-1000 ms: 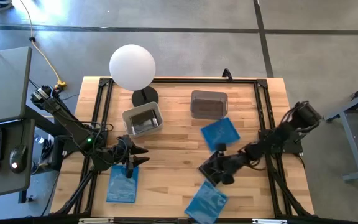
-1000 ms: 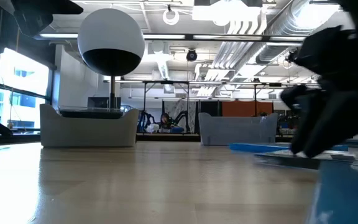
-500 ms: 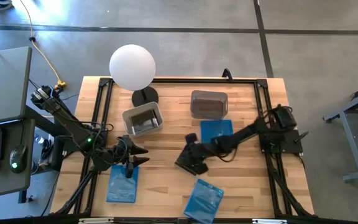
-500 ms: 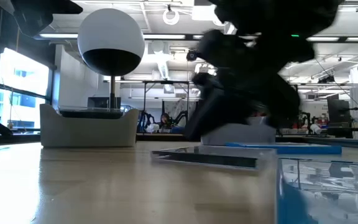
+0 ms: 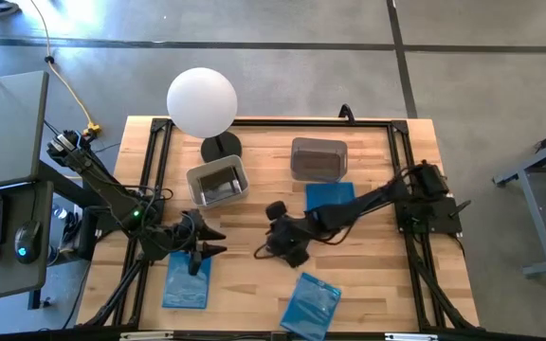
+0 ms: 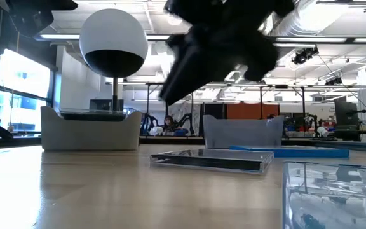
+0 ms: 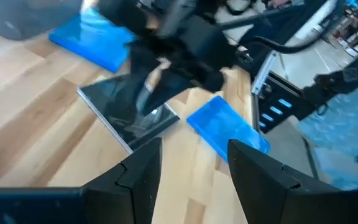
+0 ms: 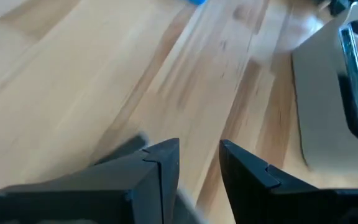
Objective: Pick & place jewel cases by type
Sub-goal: Put the black CD case into the gray bin
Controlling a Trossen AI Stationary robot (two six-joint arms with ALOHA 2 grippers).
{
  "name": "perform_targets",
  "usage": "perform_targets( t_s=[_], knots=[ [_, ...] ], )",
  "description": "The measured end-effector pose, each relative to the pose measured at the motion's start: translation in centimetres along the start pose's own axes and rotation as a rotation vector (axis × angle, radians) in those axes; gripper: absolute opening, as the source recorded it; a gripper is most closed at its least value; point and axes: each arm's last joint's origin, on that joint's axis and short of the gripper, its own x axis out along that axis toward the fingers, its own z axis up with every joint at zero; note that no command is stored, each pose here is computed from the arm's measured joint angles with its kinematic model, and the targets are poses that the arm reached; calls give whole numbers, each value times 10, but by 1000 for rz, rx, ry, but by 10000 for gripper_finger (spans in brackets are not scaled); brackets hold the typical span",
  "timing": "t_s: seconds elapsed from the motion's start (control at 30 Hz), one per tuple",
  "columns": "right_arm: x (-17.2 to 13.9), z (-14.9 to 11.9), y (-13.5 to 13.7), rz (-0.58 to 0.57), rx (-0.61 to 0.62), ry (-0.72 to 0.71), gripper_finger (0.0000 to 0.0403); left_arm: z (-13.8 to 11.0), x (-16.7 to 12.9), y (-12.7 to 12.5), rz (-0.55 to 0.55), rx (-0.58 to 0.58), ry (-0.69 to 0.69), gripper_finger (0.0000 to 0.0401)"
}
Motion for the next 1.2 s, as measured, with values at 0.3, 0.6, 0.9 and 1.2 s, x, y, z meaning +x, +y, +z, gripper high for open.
perform_targets(
  t_s=[0.3,0.6,0.9,1.2],
  knots=[
    [-43,-1,52,32,-42,231,108,-8,39,13,138,-107,17,182],
    [-54,-4,81,25,-35,305,108,-11,112,49,160,-303,144,182],
    [-51,-8,81,42,-64,337,108,-16,147,82,193,-382,198,182],
    [-32,-19,86,45,-80,412,113,-15,157,83,129,-385,169,182]
  ],
)
